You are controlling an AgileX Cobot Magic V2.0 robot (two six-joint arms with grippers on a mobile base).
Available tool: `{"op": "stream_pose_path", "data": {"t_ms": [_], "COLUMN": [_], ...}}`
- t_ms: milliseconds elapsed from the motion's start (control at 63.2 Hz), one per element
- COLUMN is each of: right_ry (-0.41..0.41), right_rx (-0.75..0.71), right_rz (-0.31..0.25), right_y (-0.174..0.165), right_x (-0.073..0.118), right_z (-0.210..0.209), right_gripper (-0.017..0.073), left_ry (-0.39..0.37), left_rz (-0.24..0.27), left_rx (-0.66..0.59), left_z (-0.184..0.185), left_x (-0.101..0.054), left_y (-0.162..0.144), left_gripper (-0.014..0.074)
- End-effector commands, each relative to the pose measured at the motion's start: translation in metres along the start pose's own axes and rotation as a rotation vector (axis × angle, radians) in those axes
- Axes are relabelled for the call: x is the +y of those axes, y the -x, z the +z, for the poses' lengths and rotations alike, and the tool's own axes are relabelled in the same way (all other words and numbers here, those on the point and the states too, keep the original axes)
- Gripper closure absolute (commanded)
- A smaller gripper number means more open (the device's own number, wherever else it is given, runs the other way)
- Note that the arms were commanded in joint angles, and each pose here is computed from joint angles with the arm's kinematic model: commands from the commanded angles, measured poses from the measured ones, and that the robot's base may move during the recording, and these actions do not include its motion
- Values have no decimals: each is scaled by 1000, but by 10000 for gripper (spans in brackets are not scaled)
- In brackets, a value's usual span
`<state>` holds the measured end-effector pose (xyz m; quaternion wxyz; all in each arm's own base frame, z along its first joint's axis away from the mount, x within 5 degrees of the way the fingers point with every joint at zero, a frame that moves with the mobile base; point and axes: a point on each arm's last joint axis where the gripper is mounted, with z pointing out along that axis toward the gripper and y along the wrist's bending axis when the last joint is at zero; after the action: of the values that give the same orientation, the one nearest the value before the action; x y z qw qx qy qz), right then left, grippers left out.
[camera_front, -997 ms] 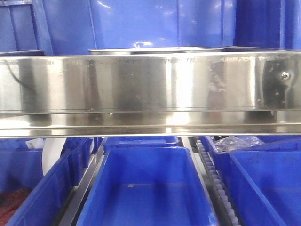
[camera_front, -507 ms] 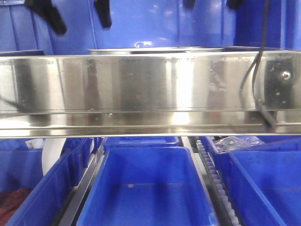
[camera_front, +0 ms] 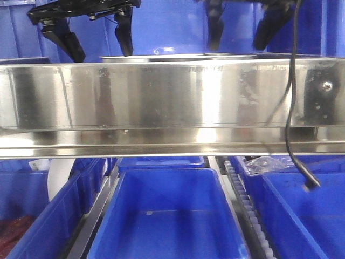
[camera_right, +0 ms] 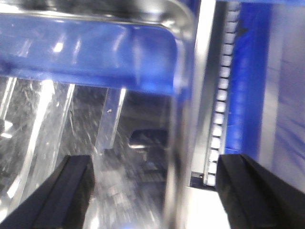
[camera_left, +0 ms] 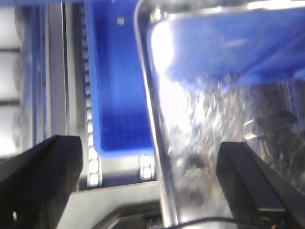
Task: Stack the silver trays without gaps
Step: 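Lower left and right grippers onto opposite rims of the silver tray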
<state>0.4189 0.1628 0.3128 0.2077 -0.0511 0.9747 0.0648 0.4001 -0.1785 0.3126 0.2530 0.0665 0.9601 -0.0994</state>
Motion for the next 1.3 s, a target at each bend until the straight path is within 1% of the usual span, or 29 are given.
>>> {"op": "stream_pose_path", "data": {"t_ms": [0, 253, 491, 728, 918, 950, 997, 1029, 1045, 1156, 1172, 1187, 1235, 1251, 1267, 1282], "right_ry": [32, 30, 30, 29, 22, 22, 20, 19, 18, 10, 7, 4, 0, -2, -2, -2], "right_rx": [-102, -100, -100, -96, -93, -91, -84, -80, -77, -60, -56, -55, -47, -44, -43, -43], "right_rz": [-17, -16, -15, -15, -17, -17, -17, -17, -17, -18, -19, -20, -21, -21, -21, -21], "right_y": [9, 10, 10, 10, 10, 10, 9, 9, 8, 7, 6, 6, 6, 5, 5, 5], "right_x": [1, 0, 0, 0, -1, -1, -1, -1, -1, -2, -2, -3, -3, -3, -3, -3], "right_z": [-26, -20, -20, -20, -19, -19, -19, -19, -19, -19, -19, -19, -19, -19, -19, -19], "right_gripper": [-52, -52, -52, -52, -44, -27, 27, 71, 111, 329, 376, 391, 487, 510, 521, 512], "left_ry": [-51, -43, -45, -20, -27, -27, -28, -28, -28, -28, -28, -28, -27, -27, -25, -22], "left_rz": [-11, -13, -15, -14, -15, -15, -15, -15, -15, -15, -15, -15, -15, -15, -9, -7], "left_rx": [-150, -117, -104, -12, -28, -30, -32, -32, -32, -32, -32, -32, -30, -30, -31, -31], "left_z": [-34, -21, -18, -4, -8, -8, -8, -8, -8, -8, -8, -8, -8, -8, -8, -8], "left_x": [-6, -5, -5, -3, -4, -5, -5, -5, -5, -5, -5, -5, -5, -5, -4, -4], "left_y": [15, 13, 13, 5, 8, 9, 9, 9, 9, 9, 9, 9, 9, 9, 9, 9], "left_gripper": [119, 119, 119, 119, 131, 146, 190, 226, 247, 452, 499, 515, 608, 652, 654, 635]}}
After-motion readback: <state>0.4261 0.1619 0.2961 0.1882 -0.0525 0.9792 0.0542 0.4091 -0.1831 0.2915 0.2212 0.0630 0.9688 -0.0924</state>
